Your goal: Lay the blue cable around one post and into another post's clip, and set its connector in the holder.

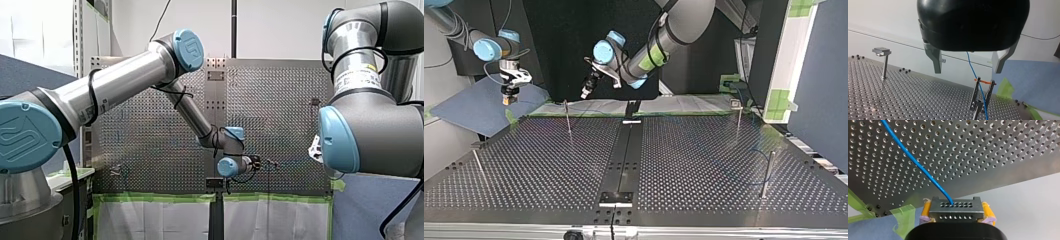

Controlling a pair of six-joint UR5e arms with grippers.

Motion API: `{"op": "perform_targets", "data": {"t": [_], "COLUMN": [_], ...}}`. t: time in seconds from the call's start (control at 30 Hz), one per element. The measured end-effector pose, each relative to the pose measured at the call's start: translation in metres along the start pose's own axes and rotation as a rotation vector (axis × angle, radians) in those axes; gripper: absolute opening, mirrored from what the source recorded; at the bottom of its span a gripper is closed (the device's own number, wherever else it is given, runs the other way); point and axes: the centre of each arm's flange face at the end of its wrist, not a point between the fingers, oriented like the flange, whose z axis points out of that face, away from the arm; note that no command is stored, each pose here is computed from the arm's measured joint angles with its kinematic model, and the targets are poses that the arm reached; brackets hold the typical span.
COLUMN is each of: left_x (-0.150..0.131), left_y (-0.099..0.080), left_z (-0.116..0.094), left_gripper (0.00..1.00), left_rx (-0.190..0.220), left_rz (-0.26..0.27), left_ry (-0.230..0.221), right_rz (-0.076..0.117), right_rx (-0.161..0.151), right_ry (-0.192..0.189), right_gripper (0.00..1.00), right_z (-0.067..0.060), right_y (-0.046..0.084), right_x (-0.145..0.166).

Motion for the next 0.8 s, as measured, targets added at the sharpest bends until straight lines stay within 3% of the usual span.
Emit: {"op": "perform_targets", "data": {"t": [0.37, 0.63, 0.8], "left_x": [0.0, -0.001, -0.019], "left_y": [0.006, 0.004, 0.001], "left_z": [-0.001, -0.023, -0.035], "left_gripper": [1.0, 1.0, 1.0], "left_rx": [-0.021, -0.09, -0.105], "left_rz": [0.013, 0.096, 0.135], "left_ry": [0.013, 0.075, 0.05], "right_rz": [0.0, 0.0, 0.0], "right_rx": [0.001, 0.0, 0.0], "right_ry": [0.0, 0.0, -0.001], "right_gripper": [0.0, 0.0, 0.0], "right_z": [0.0, 0.0, 0.0], "right_y": [0.0, 0.0, 0.0], "right_x": [0.0, -0.001, -0.001]}}
